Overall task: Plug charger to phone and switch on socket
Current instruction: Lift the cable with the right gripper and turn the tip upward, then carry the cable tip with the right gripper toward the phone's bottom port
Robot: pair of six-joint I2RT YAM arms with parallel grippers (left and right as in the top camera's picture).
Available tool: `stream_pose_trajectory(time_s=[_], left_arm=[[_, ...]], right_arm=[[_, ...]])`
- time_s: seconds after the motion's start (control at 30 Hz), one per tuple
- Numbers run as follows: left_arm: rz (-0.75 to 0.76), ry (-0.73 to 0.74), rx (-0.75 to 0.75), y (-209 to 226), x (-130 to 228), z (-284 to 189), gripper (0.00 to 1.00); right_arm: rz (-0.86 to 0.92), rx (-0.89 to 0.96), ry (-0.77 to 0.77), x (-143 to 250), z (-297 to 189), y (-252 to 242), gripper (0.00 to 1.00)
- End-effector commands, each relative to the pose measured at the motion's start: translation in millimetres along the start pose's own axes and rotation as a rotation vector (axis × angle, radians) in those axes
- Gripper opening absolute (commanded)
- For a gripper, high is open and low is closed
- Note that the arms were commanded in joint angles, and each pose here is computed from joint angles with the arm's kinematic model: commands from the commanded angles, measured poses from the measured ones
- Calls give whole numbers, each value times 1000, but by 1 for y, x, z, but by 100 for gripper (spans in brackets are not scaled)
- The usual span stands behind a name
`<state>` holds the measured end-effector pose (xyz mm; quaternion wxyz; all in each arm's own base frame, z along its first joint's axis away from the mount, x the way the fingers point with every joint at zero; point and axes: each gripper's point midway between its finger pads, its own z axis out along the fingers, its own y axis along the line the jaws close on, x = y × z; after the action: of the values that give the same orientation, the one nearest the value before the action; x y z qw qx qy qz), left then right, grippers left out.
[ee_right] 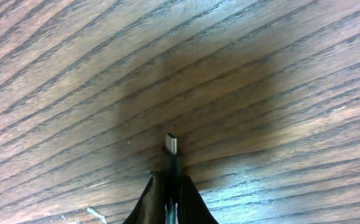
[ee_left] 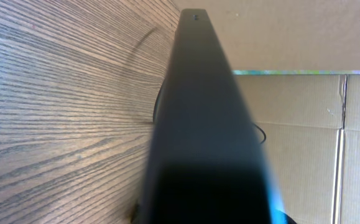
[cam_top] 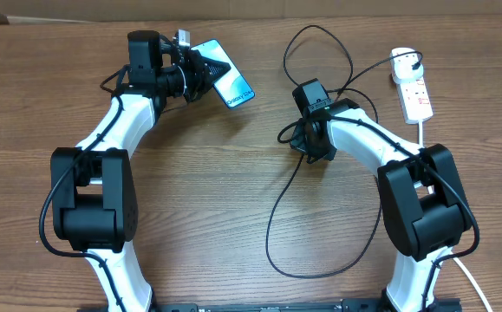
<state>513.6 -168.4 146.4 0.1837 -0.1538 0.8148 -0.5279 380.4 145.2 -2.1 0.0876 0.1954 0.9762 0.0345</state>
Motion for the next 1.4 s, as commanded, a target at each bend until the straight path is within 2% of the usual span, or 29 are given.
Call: stream_pose_trajectory(time_s=[0.0,0.1,0.27,0.7,0.87,1.0,1.13,1.27,1.37], left_arm=[[40,6,36,-13,-3,-4,4],[40,7,36,-13,-3,-4,4],[40,13,41,-14,-1,-4,4],[43,13,41,-14,-1,-4,4],[52,21,56,-18,0,-4,4],[112,56,136,-35,4,-6,4],[171,102,217,-52,11,-9,4],[168,132,235,-55,16,-10,4],[157,150,244,-56,19,-11,4]], right_arm=[[9,62,139,33,37,-25,4],[0,-26,188,32,34,-15,4],[-79,-296,292,30,12,14,4],[-287,-915,412,40,-95,60,4],[-374,-1061,428,52,-125,66,4],[-427,-1173,436,59,-142,70,4],[-460,-1205,442,66,-147,70,4],[-517,-1298,452,79,-162,74,4],[-525,-1300,470,85,-163,76,4]])
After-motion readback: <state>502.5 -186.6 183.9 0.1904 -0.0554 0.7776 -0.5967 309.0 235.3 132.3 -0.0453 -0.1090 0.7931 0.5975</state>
